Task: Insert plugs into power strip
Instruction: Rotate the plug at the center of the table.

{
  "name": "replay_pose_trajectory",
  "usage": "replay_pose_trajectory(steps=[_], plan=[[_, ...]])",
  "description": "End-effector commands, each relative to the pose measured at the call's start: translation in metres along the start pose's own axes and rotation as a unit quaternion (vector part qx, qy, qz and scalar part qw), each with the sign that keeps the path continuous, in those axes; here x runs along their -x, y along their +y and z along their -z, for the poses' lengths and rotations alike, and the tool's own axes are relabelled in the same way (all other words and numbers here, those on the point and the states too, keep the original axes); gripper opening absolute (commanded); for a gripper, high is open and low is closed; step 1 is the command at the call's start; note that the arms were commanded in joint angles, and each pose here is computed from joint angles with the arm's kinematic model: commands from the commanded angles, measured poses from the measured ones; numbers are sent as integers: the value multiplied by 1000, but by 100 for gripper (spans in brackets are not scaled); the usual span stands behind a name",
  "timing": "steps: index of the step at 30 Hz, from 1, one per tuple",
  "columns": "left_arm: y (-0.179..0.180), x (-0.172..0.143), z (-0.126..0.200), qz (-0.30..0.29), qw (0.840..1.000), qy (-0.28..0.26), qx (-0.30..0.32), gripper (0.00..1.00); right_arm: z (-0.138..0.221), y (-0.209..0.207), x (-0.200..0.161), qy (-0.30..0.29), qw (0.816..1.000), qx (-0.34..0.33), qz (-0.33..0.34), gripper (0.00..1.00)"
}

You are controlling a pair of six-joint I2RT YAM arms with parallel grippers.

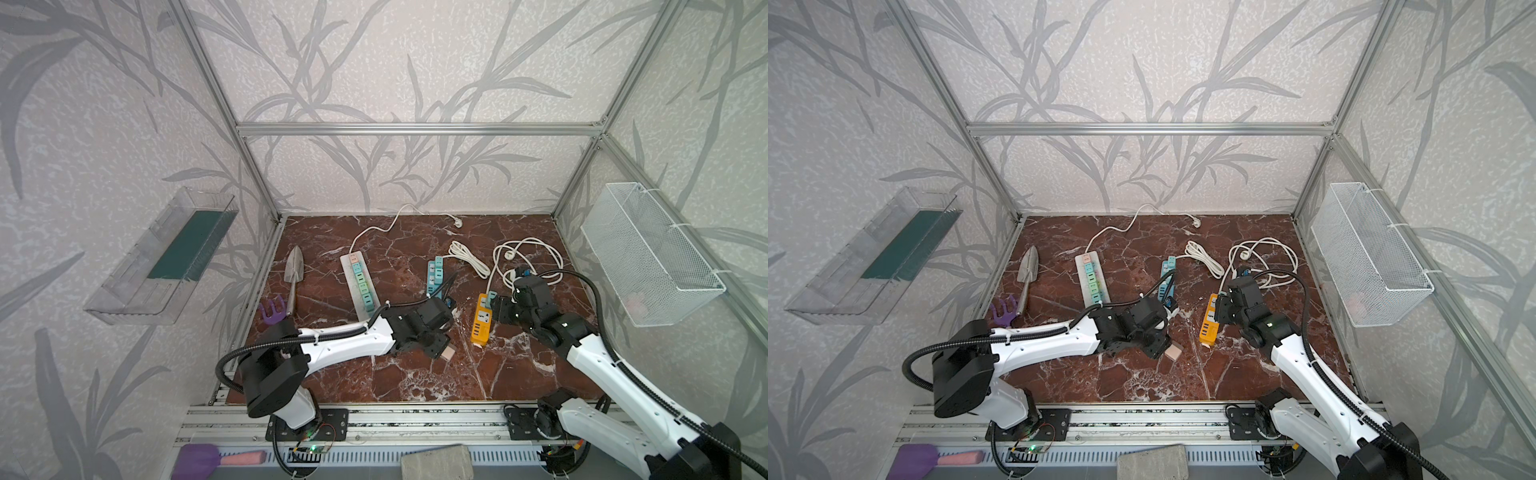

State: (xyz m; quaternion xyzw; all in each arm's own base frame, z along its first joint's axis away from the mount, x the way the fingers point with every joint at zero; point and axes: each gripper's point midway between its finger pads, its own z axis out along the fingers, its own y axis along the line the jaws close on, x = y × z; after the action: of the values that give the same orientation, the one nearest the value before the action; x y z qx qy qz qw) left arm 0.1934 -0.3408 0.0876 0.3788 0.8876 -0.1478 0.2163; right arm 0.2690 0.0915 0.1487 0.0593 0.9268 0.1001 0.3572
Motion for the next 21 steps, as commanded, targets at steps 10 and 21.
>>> replay_pose_trajectory(steps=[10,21], plan=[[-6,6,-39,-38,996,60,55,83,9,-3,0,-12,1000,0,21,74],[21,17,-65,-4,990,41,136,77,19,-10,0,-23,999,-8,25,75]])
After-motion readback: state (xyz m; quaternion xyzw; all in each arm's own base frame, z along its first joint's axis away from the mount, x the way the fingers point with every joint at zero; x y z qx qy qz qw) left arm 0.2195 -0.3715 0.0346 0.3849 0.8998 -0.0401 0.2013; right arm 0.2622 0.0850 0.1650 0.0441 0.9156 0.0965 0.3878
